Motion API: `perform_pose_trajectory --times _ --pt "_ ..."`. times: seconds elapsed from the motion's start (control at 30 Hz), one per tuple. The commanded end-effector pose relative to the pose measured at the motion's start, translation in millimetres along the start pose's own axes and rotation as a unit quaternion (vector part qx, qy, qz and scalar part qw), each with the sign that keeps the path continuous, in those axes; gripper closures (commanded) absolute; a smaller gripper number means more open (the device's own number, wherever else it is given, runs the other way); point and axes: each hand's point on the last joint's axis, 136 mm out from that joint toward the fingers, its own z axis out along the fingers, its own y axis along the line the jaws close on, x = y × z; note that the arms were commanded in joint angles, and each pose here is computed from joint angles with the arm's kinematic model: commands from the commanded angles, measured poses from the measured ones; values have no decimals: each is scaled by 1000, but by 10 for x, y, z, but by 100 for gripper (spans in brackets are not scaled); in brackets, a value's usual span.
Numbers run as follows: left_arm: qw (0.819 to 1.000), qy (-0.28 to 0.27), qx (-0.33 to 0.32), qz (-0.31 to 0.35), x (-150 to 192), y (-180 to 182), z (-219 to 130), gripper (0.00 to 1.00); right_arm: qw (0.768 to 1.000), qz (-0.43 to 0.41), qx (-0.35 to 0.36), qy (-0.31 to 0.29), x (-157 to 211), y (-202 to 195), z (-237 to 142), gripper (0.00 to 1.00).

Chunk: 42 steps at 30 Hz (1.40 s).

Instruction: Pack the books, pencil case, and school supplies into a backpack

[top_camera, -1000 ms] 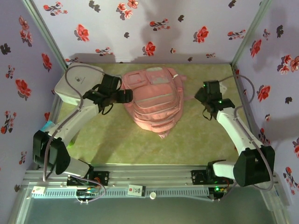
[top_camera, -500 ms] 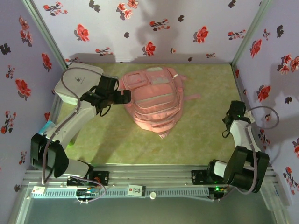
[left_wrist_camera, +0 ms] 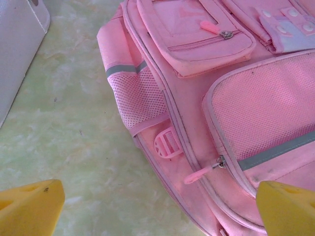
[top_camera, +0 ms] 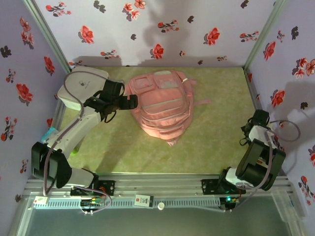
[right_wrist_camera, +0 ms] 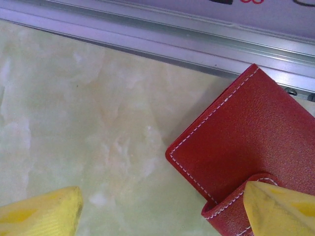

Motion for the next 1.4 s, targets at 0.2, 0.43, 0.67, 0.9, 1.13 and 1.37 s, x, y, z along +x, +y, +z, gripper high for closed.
perform_pose_trajectory --times 0.2,0.43,0.67,0.9,1.13,1.37 --pt "1000 3 -7 6 27 55 -43 0 999 21 43 14 43 -219 155 14" --pt "1000 6 -8 7 54 66 -39 0 998 35 4 60 267 -106 234 16" --pt "1000 4 -8 6 41 60 -34 0 991 62 -76 90 509 225 31 17" --pt "1000 3 -7 5 26 56 -39 0 977 81 -151 124 838 730 -157 18" --pt "1000 3 -4 4 -3 31 -61 0 962 26 -214 166 1284 1350 -386 18" --pt "1000 11 16 2 -17 -55 -36 0 960 -112 -225 124 1248 1626 -713 19"
